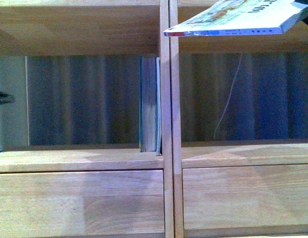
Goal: Organize books on shelf
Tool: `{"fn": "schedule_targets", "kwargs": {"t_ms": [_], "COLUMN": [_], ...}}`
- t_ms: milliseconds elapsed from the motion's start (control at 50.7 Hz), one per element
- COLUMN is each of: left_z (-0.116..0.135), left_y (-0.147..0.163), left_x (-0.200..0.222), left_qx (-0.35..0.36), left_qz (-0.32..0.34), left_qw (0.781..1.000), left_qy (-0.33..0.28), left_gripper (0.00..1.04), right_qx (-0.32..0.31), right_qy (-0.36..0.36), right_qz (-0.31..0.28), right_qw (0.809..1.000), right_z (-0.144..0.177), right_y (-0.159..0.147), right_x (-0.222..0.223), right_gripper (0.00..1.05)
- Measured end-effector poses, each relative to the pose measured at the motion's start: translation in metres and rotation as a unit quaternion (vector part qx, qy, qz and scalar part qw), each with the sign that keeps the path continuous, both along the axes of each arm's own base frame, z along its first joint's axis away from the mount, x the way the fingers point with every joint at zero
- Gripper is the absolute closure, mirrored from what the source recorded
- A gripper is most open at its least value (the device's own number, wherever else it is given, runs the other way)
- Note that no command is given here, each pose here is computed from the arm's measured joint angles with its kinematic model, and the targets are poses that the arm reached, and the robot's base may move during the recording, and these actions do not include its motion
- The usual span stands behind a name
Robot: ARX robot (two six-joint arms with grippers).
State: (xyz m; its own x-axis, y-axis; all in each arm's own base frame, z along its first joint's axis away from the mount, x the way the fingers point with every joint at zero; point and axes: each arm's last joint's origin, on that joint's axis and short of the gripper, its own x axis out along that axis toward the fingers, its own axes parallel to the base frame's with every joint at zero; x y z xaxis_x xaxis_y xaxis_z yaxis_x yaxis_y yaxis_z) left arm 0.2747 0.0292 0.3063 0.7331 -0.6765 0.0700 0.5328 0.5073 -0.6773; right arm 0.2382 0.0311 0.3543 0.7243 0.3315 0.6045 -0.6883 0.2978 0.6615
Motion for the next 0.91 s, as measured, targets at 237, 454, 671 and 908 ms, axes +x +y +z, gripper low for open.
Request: {"fn": "schedule_targets", "kwargs": {"t_ms": [237, 454, 671, 908], "left_z": [0.033, 0.052, 0.060, 0.063], "left_y": [-0.055, -0.073, -0.073, -0.073], "left_x": [0.013, 0.015, 0.012, 0.006], "left_qx": [-0.090, -0.149, -0.164, -0.174], "left_qz": [-0.077, -0.108, -0.131, -0.143], "left_qw": [0.993, 0.983, 0.978, 0.974], "left_qy": [0.008, 0.021, 0.010, -0.008], "left_gripper": [0.07, 0.07, 0.17, 0.43], "right_qx": [-0.015, -0.016, 0.002, 0.050], "right_qy": [0.002, 0.001, 0.011, 0.036], "right_qz": [0.042, 0.096, 0.147, 0.209], "right_qw": [0.999, 0.995, 0.989, 0.976], "right_z": [-0.008, -0.007, -0.008, -0.008], "right_y": [0.048, 0.093, 0.123, 0.145], "right_x": [0.009, 0.008, 0.002, -0.003], "right_gripper": [0.97, 0.97, 0.97, 0.97]}}
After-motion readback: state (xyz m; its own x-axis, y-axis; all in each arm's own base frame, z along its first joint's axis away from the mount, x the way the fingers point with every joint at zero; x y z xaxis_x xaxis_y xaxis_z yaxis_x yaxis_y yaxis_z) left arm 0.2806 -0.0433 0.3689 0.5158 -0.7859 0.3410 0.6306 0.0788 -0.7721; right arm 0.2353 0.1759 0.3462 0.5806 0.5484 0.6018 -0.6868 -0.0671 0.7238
